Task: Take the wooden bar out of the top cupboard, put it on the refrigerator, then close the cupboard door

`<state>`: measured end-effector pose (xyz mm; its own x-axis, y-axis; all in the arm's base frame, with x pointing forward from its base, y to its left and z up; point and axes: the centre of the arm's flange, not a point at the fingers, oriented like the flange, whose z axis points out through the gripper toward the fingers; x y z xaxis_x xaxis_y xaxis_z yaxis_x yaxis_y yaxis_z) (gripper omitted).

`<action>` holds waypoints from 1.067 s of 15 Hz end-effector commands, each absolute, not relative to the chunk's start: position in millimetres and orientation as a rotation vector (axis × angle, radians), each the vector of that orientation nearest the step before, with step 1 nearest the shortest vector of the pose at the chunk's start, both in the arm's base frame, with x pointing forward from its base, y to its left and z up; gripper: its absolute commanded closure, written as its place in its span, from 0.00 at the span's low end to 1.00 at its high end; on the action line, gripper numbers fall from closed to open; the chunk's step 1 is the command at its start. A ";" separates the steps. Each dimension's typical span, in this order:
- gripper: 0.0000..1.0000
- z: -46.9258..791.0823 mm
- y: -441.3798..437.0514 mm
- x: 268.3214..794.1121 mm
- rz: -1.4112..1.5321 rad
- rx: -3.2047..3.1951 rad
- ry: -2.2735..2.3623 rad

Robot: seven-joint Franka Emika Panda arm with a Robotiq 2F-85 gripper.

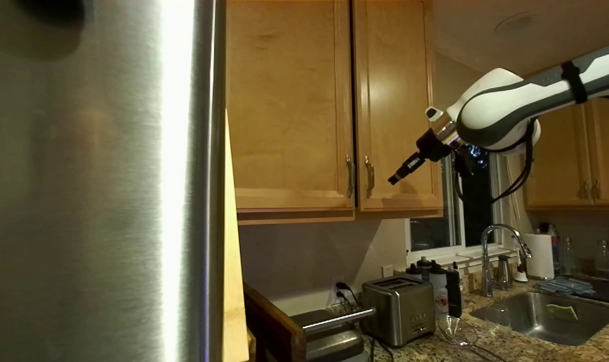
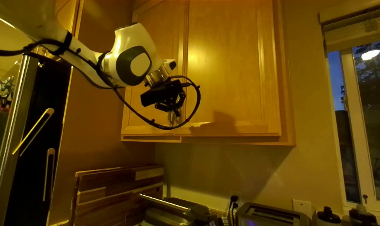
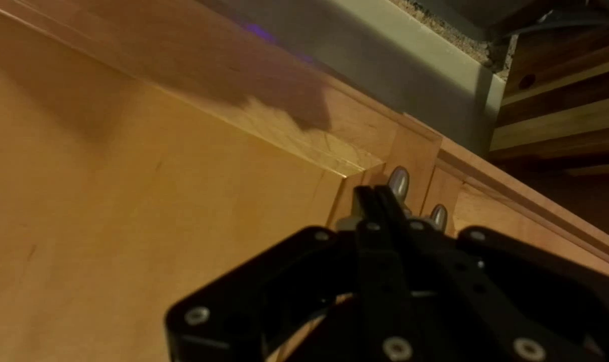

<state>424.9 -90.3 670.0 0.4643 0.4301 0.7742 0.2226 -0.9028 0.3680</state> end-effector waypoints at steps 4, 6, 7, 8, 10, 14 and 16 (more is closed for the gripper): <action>0.71 669.5 -89.9 433.7 1.422 2.492 0.510; 0.59 668.8 -88.6 454.6 1.437 2.513 0.437; 0.53 669.0 -85.9 460.4 1.435 2.521 0.419; 0.46 668.9 -82.4 463.4 1.426 2.542 0.422; 0.33 662.8 -75.6 464.5 1.297 2.672 0.455; 0.06 645.2 -71.1 447.3 1.016 2.883 0.483; 0.01 637.7 -74.4 437.6 0.874 2.952 0.473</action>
<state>457.3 -69.1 633.4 0.7263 0.3339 0.6009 0.2892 -0.9414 0.1737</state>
